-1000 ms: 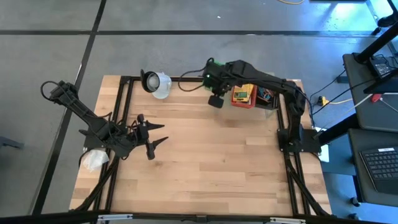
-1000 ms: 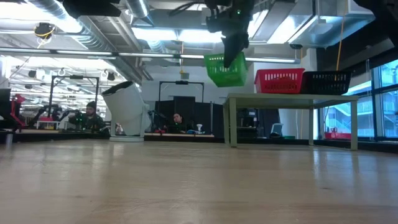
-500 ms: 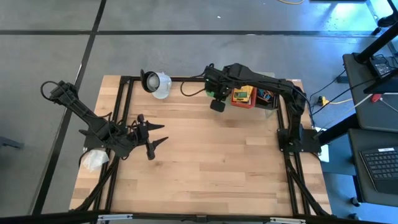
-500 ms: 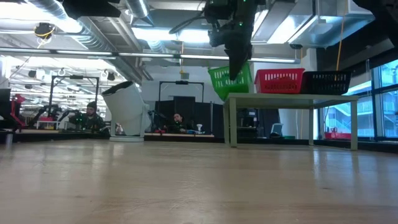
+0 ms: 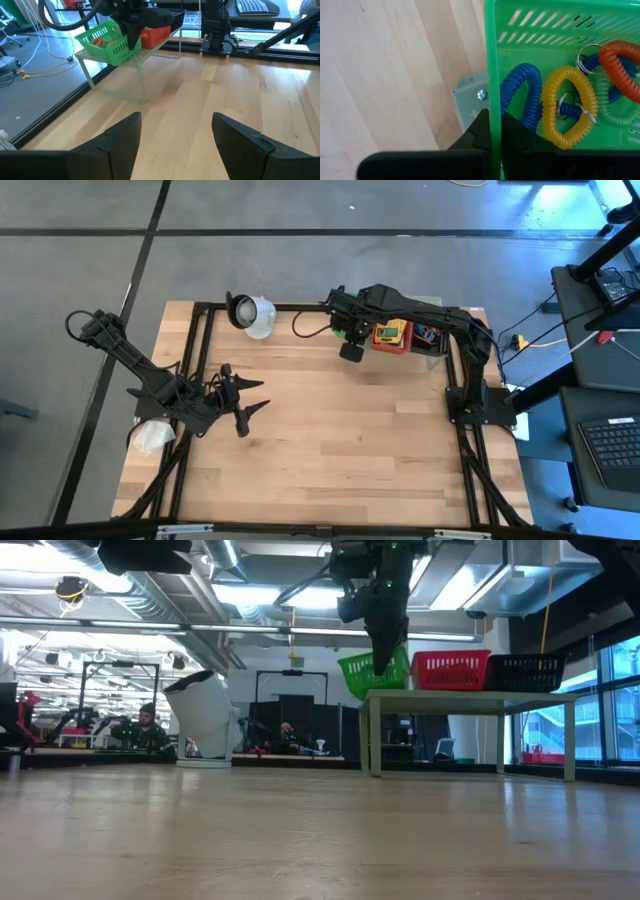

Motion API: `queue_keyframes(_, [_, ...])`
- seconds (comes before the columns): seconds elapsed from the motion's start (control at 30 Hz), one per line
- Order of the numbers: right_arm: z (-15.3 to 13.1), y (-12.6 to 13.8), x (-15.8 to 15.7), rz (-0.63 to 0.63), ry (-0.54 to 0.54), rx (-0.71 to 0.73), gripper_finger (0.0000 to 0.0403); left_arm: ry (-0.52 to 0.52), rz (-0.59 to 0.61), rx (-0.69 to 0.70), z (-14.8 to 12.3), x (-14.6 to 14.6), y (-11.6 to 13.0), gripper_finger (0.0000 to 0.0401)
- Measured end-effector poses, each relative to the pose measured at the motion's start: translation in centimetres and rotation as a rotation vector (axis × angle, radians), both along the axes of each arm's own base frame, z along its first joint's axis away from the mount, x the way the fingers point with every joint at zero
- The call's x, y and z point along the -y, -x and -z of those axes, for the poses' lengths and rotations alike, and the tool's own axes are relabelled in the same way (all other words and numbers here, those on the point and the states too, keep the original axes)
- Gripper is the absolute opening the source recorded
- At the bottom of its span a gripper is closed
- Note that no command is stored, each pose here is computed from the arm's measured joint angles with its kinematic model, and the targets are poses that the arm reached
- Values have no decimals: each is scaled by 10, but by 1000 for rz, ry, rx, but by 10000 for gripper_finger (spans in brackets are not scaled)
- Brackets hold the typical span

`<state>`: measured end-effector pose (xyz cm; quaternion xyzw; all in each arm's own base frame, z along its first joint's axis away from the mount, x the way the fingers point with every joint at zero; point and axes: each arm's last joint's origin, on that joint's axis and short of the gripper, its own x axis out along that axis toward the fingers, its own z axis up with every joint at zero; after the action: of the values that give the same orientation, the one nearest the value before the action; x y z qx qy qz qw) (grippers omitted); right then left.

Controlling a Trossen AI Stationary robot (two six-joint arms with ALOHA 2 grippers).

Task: Pick & Place Office Desk Supplies
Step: Put the green basket on the shelf

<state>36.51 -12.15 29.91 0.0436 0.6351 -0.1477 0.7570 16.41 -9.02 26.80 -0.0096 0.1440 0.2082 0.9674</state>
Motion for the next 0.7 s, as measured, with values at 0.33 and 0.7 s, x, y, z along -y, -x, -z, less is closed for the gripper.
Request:
queue_keyframes(0.33, [1, 3, -6, 7, -63, -22, 12, 1, 0, 1, 0, 0, 0, 237])
queue_keyframes(0.7, [-5, 8, -8, 28, -71, -29, 12, 2, -1, 1, 0, 0, 0, 237])
